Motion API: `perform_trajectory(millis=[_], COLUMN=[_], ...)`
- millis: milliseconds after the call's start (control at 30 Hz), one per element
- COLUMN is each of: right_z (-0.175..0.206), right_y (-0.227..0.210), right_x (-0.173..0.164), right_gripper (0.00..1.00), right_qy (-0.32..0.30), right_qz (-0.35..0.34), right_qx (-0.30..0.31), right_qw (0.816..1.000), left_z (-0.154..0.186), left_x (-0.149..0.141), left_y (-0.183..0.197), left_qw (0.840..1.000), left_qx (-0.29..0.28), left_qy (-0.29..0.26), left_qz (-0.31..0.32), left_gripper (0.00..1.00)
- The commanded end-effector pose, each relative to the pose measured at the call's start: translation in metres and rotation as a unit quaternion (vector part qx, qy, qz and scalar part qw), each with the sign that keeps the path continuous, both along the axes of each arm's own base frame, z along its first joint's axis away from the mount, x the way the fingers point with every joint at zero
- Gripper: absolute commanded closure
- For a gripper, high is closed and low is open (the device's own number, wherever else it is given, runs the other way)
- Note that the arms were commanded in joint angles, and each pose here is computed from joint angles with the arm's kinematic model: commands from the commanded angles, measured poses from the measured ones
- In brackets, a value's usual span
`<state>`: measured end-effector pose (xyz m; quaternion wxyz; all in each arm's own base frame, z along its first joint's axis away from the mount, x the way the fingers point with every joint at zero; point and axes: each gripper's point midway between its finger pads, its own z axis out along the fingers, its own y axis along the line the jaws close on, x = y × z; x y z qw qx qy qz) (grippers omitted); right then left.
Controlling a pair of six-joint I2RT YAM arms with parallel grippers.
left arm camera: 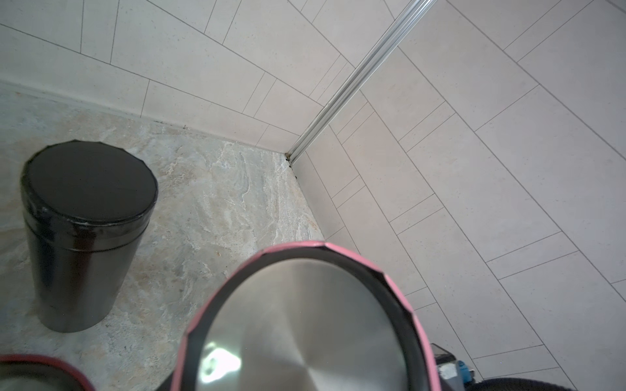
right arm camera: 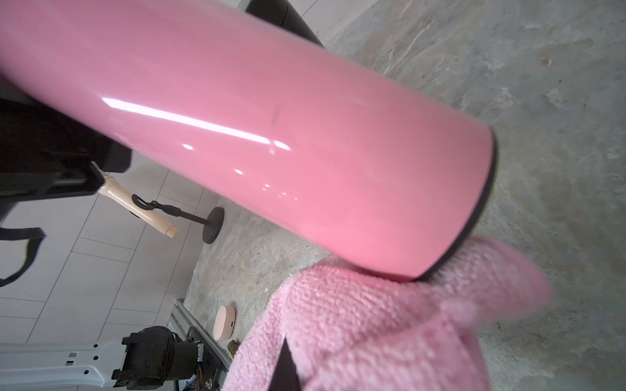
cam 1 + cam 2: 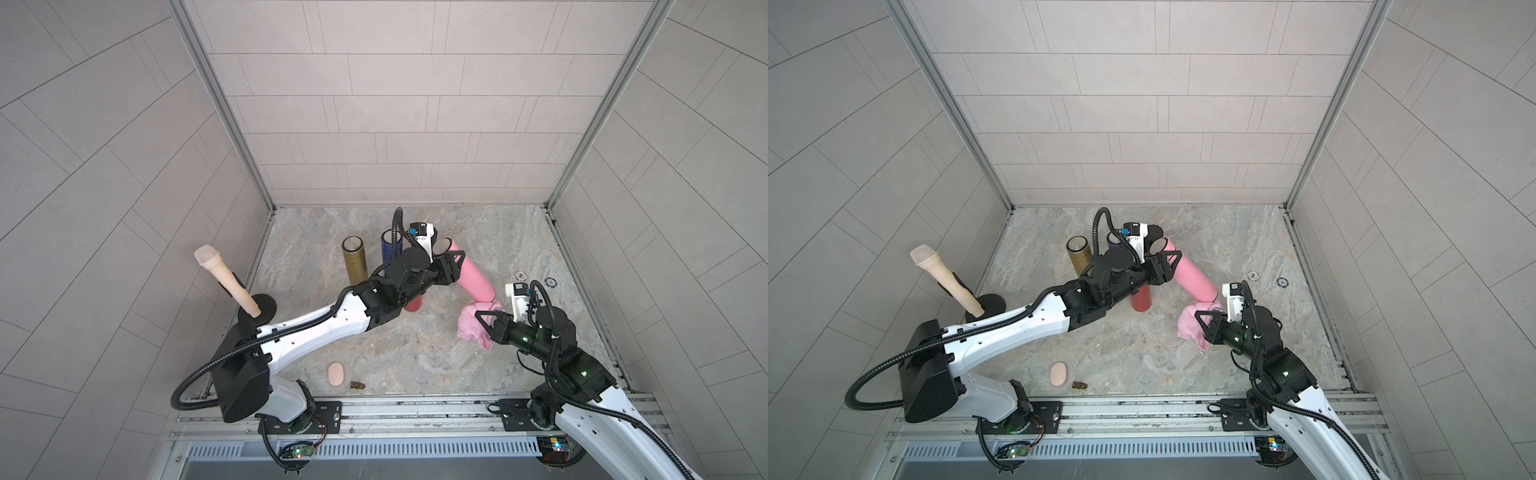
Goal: Wipe the surface of the thermos
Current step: Wipe the dirt from the surface of the thermos.
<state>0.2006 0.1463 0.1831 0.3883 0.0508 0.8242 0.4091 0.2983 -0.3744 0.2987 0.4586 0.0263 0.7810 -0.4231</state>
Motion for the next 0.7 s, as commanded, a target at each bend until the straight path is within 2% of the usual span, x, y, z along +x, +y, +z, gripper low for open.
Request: perform_trajectory(millis=[0,133,300,367,567,667], right_z=[0.022,0.027,0.059,0.063,0.018,-0.007], right_y=[-0.008,-0.021,-0.015,-0.01,-0.01,-0.025], right_x=[-0.002,-0.005,0.0,0.006,0.015,0.012], right_gripper=[1.0,1.0,1.0,1.0,1.0,1.0], right_qy=[-0.031,-0.038,-0.091,-0.094,-0.036,-0.013], right_qz=[-0.016,-0.039,-0.034,-0.029,-0.028,-0.055], right_qx=[0.001,-0.021,0.015,0.019,-0.037,-0.078], right_qw=[0.999,0.998,0.995,0.995,0.998,0.995], left_z=[0.025,0.029,0.04,0.044,0.064,0.068], left_x=[0.004,0.002,-0.003,-0.005,-0.005,-0.002], left_y=[0.007,0.01,0.004,0.003,0.009,0.014], left_qw=[0.999,0.999,0.999,0.999,0.998,0.998], left_qx=[-0.045,-0.034,-0.033,-0.037,-0.05,-0.02], left_qy=[-0.022,-0.027,-0.03,-0.031,-0.044,-0.057], left_qz=[0.016,0.013,-0.015,-0.02,-0.018,-0.01], left_gripper=[1.0,1.0,1.0,1.0,1.0,1.0])
